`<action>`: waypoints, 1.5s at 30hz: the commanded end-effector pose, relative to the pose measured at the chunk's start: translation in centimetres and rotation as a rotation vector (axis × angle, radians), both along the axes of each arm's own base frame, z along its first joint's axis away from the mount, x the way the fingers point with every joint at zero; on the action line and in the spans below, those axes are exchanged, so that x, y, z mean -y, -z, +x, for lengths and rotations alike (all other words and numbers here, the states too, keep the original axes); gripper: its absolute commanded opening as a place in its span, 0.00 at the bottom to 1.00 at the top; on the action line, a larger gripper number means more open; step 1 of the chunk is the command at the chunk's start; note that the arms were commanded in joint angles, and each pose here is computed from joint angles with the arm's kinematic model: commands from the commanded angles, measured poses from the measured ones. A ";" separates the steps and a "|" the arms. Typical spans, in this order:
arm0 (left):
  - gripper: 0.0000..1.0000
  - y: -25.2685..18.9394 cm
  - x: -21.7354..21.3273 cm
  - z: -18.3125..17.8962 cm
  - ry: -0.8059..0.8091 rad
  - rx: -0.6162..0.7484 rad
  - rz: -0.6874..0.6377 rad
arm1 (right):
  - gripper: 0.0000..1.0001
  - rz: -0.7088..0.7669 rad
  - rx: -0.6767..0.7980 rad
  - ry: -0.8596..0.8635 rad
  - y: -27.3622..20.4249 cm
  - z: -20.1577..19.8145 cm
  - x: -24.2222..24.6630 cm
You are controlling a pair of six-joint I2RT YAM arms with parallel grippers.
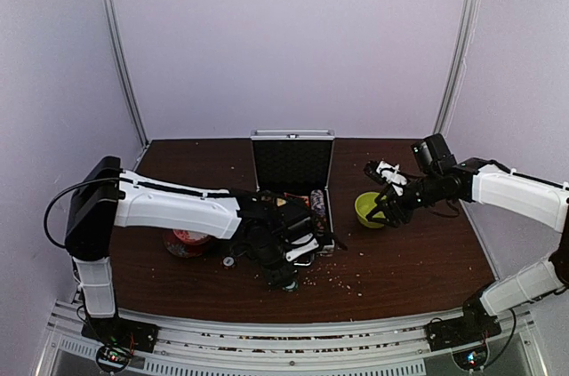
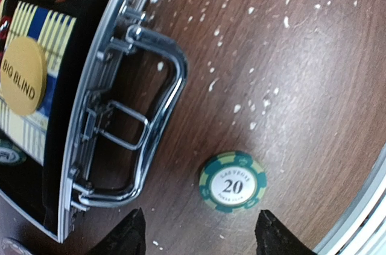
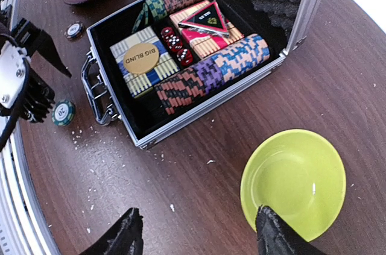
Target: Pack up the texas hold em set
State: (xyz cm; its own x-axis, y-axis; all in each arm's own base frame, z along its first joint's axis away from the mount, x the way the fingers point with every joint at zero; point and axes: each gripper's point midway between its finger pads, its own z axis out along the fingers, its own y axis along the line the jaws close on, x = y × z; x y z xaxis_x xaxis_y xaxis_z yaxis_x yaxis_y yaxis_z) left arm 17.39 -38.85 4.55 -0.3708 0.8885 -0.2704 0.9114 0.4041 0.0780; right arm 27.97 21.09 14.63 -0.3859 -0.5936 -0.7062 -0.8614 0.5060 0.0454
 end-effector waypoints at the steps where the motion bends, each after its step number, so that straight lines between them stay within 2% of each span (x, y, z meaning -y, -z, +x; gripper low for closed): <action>1: 0.63 -0.2 2.2 -0.1 0.056 -0.036 -0.057 | 0.65 0.050 0.039 0.018 -0.8 1.0 0.0; 28: 0.56 3.0 2.0 -0.9 0.094 -0.051 0.030 | 0.66 0.040 -0.039 -0.017 1.3 0.7 -0.4; 39: 0.45 3.7 1.6 -1.2 0.101 -0.056 0.072 | 0.66 0.034 -0.044 -0.020 1.6 0.7 -0.4; 41: 0.40 3.4 1.6 -1.2 0.099 -0.057 0.076 | 0.66 0.033 -0.046 -0.020 1.7 0.7 -0.4; 45: 0.37 1.6 2.2 -1.0 0.090 -0.049 0.061 | 0.66 0.028 -0.050 -0.019 1.8 0.7 -0.4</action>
State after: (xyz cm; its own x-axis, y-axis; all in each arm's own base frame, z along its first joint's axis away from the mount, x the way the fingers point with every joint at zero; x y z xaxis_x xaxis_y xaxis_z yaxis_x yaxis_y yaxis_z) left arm 16.18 -40.71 1.76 -0.3020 0.9315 -0.2028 0.9479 0.3161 0.0402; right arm 28.69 21.46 13.02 -0.4142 -0.5755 -0.7052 -0.8611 0.4988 0.0987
